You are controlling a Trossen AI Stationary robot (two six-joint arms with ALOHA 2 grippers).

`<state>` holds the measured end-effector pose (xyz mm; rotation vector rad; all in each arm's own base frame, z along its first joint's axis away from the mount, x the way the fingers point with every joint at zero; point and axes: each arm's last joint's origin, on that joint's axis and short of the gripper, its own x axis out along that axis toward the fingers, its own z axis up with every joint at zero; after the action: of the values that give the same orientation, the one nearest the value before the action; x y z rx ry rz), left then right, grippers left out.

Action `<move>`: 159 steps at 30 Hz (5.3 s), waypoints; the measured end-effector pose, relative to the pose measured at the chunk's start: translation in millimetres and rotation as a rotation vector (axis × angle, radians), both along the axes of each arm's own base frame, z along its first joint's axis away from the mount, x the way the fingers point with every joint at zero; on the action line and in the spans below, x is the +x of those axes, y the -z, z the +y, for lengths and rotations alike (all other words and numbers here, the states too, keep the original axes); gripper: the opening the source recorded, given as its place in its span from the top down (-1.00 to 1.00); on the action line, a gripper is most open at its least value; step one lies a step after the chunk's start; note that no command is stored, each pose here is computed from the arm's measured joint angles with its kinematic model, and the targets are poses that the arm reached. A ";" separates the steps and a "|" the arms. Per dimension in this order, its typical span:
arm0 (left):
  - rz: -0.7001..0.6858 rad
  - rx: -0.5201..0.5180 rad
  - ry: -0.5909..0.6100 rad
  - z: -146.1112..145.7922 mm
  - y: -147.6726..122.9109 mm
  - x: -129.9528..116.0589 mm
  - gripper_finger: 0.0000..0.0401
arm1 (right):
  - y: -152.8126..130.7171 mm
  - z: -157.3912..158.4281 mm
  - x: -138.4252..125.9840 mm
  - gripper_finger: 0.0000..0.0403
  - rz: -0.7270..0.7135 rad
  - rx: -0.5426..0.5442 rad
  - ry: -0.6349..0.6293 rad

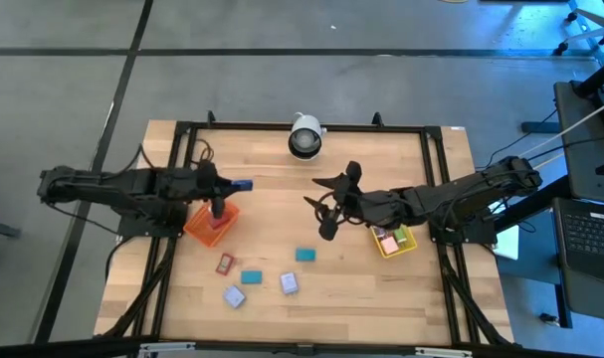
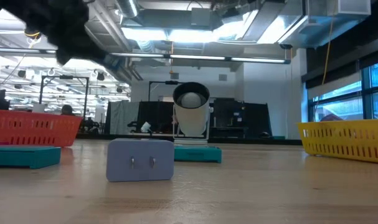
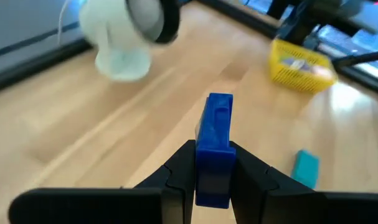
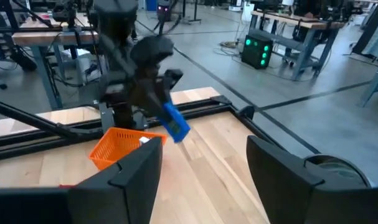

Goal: Pick & Place Office items
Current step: Put the blue digital clock into the orange basket, then put the right light blue digital clock into the orange basket

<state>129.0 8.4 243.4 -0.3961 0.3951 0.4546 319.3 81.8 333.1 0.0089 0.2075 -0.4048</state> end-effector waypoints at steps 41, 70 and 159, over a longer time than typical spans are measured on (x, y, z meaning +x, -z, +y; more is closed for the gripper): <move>0.416 -0.390 -0.083 -29.1 47.7 -25.7 0.66 | 6.3 0.3 -2.6 -0.11 0.080 -0.062 0.026; 0.574 -0.297 -0.122 -35.7 70.0 1.3 0.33 | 15.3 2.9 3.4 -0.11 0.114 -0.053 -0.027; 0.263 0.124 0.580 -81.7 76.1 167.4 -0.18 | 11.3 -18.8 -4.9 -0.11 0.241 -0.107 0.081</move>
<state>296.4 -73.2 167.3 -0.0879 0.7068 -0.0392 314.5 63.0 321.8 -0.1371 0.4236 -0.4970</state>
